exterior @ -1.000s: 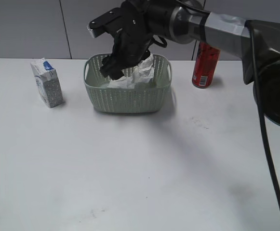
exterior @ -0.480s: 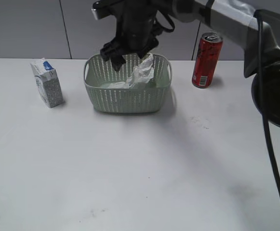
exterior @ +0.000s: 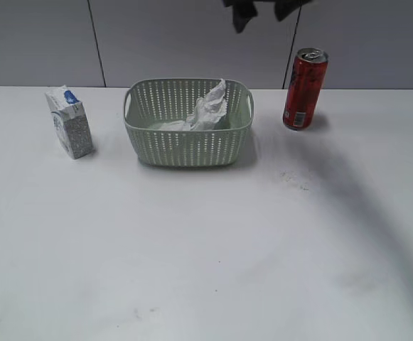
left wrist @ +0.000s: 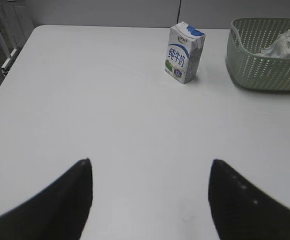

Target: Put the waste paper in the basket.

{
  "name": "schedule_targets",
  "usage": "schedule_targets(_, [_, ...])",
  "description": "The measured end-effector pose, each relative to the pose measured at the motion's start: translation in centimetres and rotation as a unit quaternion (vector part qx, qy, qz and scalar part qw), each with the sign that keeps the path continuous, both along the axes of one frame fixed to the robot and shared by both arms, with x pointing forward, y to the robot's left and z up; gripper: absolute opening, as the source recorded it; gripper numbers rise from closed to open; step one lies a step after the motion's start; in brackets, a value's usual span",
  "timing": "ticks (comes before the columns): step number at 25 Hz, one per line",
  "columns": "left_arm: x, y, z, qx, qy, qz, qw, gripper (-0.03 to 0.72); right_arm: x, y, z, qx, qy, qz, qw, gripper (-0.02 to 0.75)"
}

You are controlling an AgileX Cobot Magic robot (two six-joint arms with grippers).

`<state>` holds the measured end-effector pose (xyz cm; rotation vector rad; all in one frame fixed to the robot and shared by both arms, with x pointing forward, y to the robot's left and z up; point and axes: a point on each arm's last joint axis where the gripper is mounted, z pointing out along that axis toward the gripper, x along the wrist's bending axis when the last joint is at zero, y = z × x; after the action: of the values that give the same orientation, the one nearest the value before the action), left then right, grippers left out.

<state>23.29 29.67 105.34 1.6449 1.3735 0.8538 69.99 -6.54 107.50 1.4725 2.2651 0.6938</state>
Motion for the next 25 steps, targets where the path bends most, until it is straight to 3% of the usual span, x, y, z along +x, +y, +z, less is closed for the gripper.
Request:
schedule_targets(4, [0.0,0.0,0.0,0.0,0.0,0.0,1.0,0.552,0.0,-5.3,3.0,0.005,-0.007,-0.048,0.999,0.594])
schedule_targets(7, [0.0,0.0,0.0,0.0,0.0,0.0,1.0,0.552,-0.7,-9.2,4.8,0.033,0.005,-0.082,0.996,0.594])
schedule_targets(10, [0.0,0.0,0.0,0.0,0.0,0.0,1.0,0.552,-1.7,-13.2,5.8,0.056,0.023,-0.12,0.991,0.594])
schedule_targets(15, [0.0,0.0,0.0,0.0,0.0,0.0,1.0,0.552,-4.6,-19.1,6.1,0.044,0.05,-0.175,0.982,0.594])
schedule_targets(21, [0.0,0.0,0.0,0.0,0.0,0.0,1.0,0.552,-10.3,-20.5,5.1,0.02,0.087,-0.164,0.983,0.593])
schedule_targets(25, [0.0,0.0,0.0,0.0,0.0,0.0,1.0,0.552,-14.7,-20.8,4.2,0.025,0.064,-0.164,0.984,0.593])
